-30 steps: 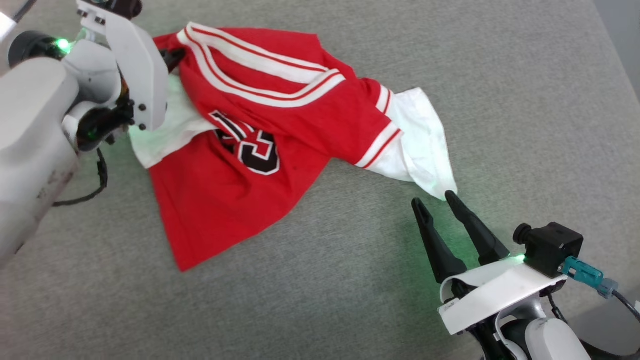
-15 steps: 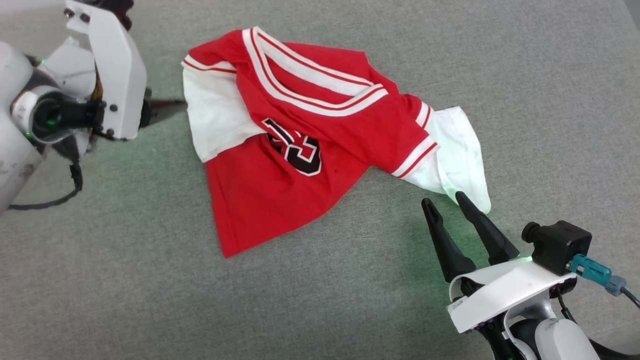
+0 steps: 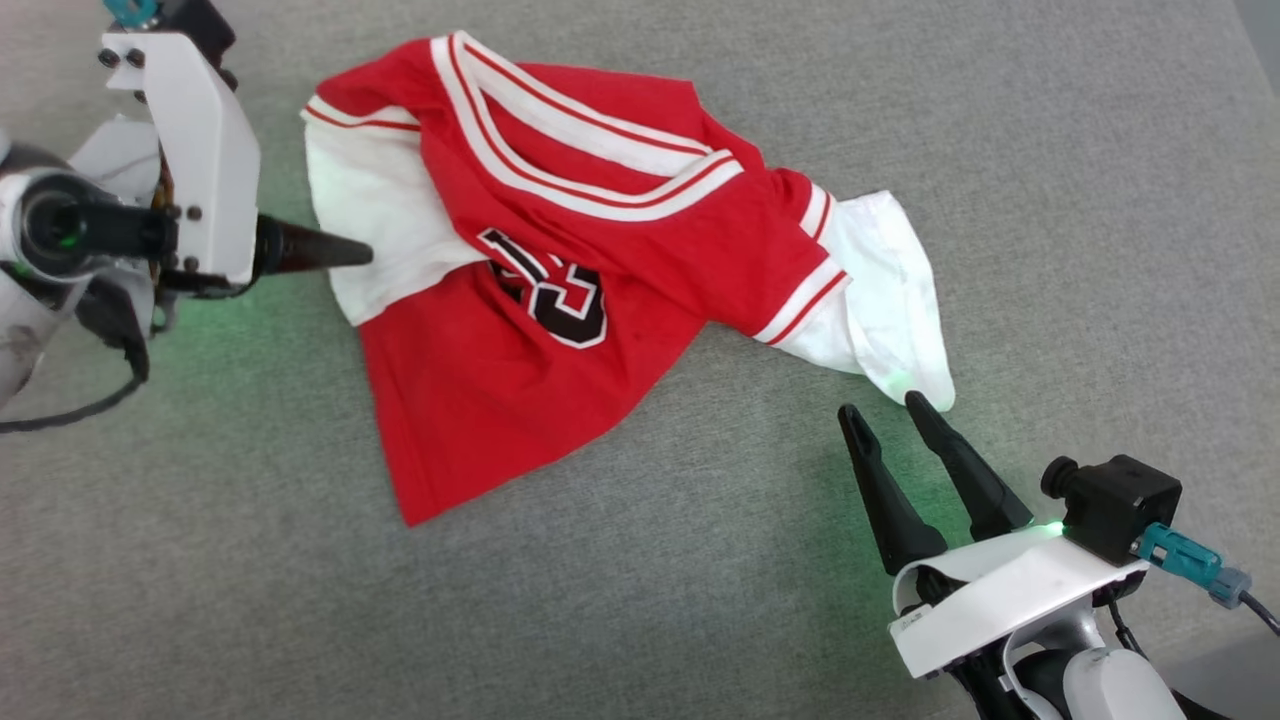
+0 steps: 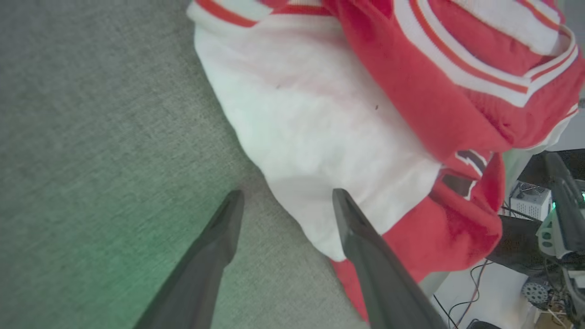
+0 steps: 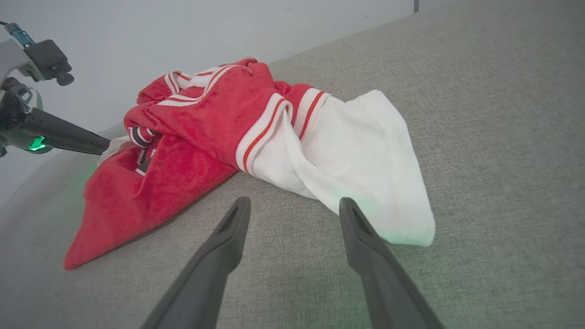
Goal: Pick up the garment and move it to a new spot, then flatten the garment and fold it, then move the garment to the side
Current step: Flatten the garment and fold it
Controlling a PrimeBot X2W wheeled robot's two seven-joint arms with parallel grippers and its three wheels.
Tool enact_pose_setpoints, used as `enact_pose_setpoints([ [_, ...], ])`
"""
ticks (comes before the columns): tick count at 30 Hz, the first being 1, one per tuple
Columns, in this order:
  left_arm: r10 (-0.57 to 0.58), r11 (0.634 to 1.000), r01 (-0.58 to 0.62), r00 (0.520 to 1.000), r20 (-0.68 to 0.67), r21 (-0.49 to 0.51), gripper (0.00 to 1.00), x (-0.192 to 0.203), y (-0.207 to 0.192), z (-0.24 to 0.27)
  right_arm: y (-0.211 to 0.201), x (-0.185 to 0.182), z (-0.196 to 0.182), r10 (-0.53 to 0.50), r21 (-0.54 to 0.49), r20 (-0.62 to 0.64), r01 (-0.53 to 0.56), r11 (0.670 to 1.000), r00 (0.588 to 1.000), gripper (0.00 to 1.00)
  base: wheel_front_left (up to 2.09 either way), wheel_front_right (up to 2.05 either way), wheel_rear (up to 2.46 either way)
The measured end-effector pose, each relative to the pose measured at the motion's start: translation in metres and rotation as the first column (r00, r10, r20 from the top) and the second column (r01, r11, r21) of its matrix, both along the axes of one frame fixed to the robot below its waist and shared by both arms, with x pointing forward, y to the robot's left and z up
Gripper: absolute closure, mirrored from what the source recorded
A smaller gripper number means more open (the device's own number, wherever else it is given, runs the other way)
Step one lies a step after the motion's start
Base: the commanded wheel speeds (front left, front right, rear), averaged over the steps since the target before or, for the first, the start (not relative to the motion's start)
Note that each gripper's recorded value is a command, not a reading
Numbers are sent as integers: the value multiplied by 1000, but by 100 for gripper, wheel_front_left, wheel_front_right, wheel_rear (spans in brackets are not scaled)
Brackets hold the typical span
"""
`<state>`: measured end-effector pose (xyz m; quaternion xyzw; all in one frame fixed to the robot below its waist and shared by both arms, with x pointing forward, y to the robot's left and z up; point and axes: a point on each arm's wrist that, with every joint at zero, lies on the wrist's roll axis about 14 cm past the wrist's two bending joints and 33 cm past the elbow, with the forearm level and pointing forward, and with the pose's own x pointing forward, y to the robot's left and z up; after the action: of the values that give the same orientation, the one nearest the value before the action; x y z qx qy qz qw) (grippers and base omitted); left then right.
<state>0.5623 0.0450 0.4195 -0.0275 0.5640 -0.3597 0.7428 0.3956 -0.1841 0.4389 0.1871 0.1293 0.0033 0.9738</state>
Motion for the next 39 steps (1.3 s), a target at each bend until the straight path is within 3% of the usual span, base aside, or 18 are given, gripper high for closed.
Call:
enact_pose_setpoints([
  [6, -14, 1000, 13, 998, -60, -20, 2, -4, -12, -9, -4, -3, -5, -16, -2, -14, 16, 1000, 1000, 0, 0, 0, 0],
  [9, -15, 999, 13, 997, -69, -30, 53, -5, -14, -12, -5, -3, -7, -18, -3, -18, 18, 1000, 1000, 0, 0, 0, 0],
  [11, -13, 999, 11, 998, -69, -35, 71, -6, -14, -11, -5, -2, -7, -18, -3, -18, 18, 1000, 1000, 0, 0, 0, 0],
  [13, -9, 999, 6, 997, -71, -43, 100, -8, -14, -12, -4, -1, -7, -14, -7, -18, 14, 1000, 1000, 0, 0, 0, 0],
  [19, 28, 996, -31, 999, -38, -88, 100, -7, -11, -5, 3, 4, -6, 11, -2, -14, -11, 1000, 1000, 0, 0, 0, 0],
  [31, 188, 982, -187, 979, 73, -21, 100, 16, 78, 45, 25, 15, -2, 83, 21, 0, -83, 996, 997, 0, 0, 0, 0],
  [34, 238, 971, -235, 970, 59, -54, 100, 18, 82, 57, 29, 16, -2, 95, 26, 2, -95, 995, 995, 0, 0, 0, 0],
  [39, 258, 966, -259, 964, 55, -1, 100, 16, 95, 42, 34, 18, -5, 108, 32, -2, -108, 994, 994, 0, 0, 0, 0],
])
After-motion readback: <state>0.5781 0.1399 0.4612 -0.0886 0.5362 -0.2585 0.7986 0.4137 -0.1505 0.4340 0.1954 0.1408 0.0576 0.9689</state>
